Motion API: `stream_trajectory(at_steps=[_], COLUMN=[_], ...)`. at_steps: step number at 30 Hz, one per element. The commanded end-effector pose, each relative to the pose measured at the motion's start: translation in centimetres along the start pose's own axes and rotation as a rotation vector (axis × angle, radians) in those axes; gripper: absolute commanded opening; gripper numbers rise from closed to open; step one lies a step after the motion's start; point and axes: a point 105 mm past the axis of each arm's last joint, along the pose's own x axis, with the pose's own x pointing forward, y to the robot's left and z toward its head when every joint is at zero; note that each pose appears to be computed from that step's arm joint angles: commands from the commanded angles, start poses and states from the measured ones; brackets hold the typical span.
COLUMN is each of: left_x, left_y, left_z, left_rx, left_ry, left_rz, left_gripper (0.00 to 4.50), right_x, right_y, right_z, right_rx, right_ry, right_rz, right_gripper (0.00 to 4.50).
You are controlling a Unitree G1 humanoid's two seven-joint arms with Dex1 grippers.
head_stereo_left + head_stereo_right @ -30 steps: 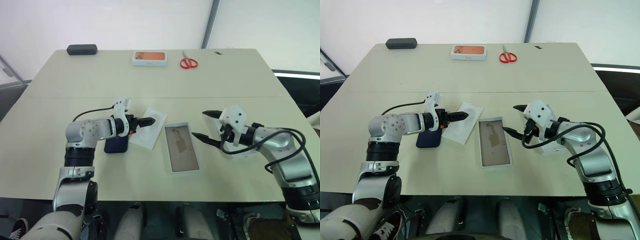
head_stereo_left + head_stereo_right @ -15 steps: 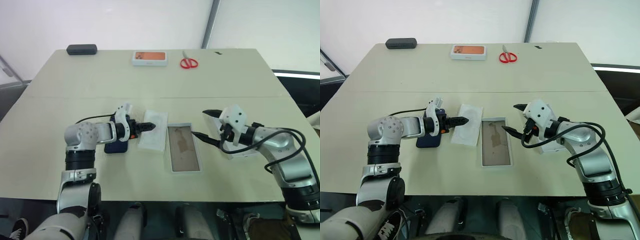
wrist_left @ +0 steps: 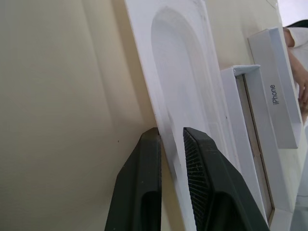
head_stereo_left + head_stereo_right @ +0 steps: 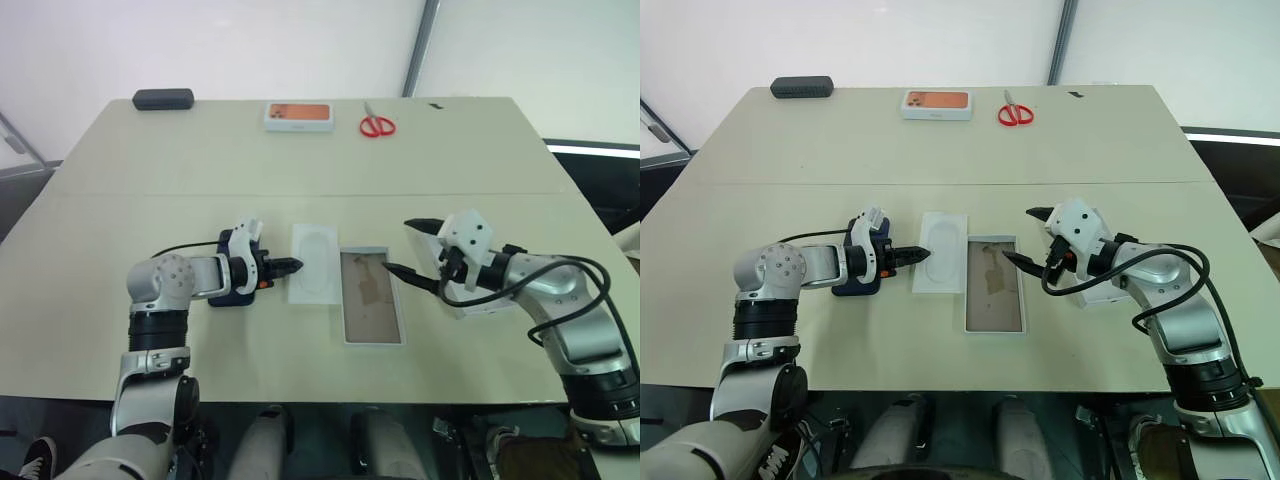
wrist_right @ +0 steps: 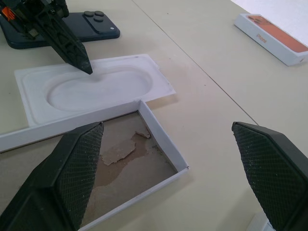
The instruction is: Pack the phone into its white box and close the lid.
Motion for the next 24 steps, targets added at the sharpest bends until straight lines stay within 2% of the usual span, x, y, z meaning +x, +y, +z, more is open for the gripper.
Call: stream_trajectory(at_steps=[1,8,12,15,19,24], left_x=[0.0,-0.6,-1.6,-2.3,-2.6,-2.5], left_y=[0.5,0.6,0.4,0.0,-1.0,-1.8], left_z=[-0.5,0.4,1.9,2.7,3.2,3.6], left_rx=[-0.021,-0.026,-0.066,-0.069,-0.075,-0.064], left_ry=[0.012,-0.019,-0.084,-0.106,-0.113,-0.135], left_rz=[0.017,0.017,-0.001,-0.015,-0.047,-0.066], left_gripper=[0.03,0.03,0.03,0.03,0.03,0.03], right_x=[0.0,-0.3,-0.9,-2.0,-2.4,-1.8], right_y=[-0.1,0.8,3.1,6.1,8.3,9.3], right_z=[1.6,1.2,1.3,1.1,-0.5,-1.2], right_rx=[-0.047,-0.013,0.128,0.189,0.121,0.088], right_ry=[-0.047,-0.045,-0.06,-0.032,0.055,0.065], right_rz=[-0.003,0.031,0.168,0.339,0.45,0.527], right_gripper=[4.5,4.5,4.5,4.5,4.5,4.5])
